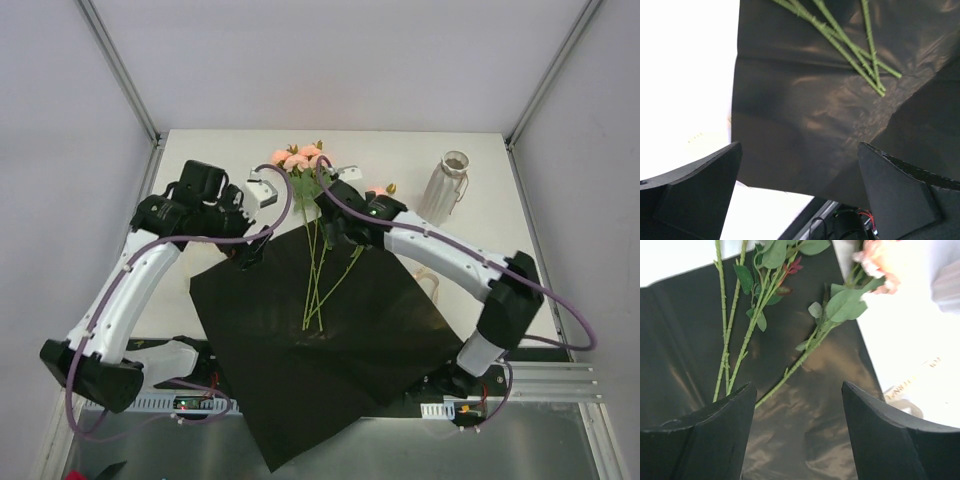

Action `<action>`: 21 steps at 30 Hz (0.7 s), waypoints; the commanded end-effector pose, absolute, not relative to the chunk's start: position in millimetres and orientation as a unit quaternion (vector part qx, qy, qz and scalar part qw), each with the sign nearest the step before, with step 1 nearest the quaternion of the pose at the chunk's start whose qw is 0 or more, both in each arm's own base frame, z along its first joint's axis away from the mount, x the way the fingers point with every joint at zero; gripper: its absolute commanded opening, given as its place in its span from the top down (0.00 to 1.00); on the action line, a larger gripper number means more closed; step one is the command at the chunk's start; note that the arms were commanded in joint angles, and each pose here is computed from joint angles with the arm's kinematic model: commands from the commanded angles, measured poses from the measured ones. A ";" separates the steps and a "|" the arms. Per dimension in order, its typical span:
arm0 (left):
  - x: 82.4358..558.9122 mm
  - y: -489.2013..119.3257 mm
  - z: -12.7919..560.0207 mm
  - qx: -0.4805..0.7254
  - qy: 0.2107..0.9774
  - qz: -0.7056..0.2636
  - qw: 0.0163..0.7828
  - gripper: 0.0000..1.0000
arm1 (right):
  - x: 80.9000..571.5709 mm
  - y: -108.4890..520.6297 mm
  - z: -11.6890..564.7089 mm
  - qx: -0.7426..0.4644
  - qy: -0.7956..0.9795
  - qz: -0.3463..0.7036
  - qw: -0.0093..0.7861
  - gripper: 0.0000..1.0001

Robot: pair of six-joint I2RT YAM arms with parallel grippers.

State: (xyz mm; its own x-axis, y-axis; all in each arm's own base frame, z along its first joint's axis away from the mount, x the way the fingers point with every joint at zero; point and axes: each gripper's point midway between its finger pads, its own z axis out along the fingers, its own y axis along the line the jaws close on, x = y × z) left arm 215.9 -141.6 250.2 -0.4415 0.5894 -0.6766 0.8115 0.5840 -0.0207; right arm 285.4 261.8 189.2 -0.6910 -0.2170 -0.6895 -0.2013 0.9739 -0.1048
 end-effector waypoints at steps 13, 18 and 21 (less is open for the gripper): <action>237.5 -87.7 126.9 0.307 0.920 -0.118 0.215 0.01 | 330.9 261.4 73.9 -0.014 0.961 -0.027 0.275 0.33; 232.6 -79.7 106.3 0.312 0.925 -0.101 0.192 0.01 | 335.3 255.2 55.2 0.000 0.961 -0.052 0.270 0.36; 227.8 -77.6 103.5 0.315 0.925 -0.100 0.190 0.01 | 339.4 246.9 43.2 0.009 0.960 -0.075 0.269 0.36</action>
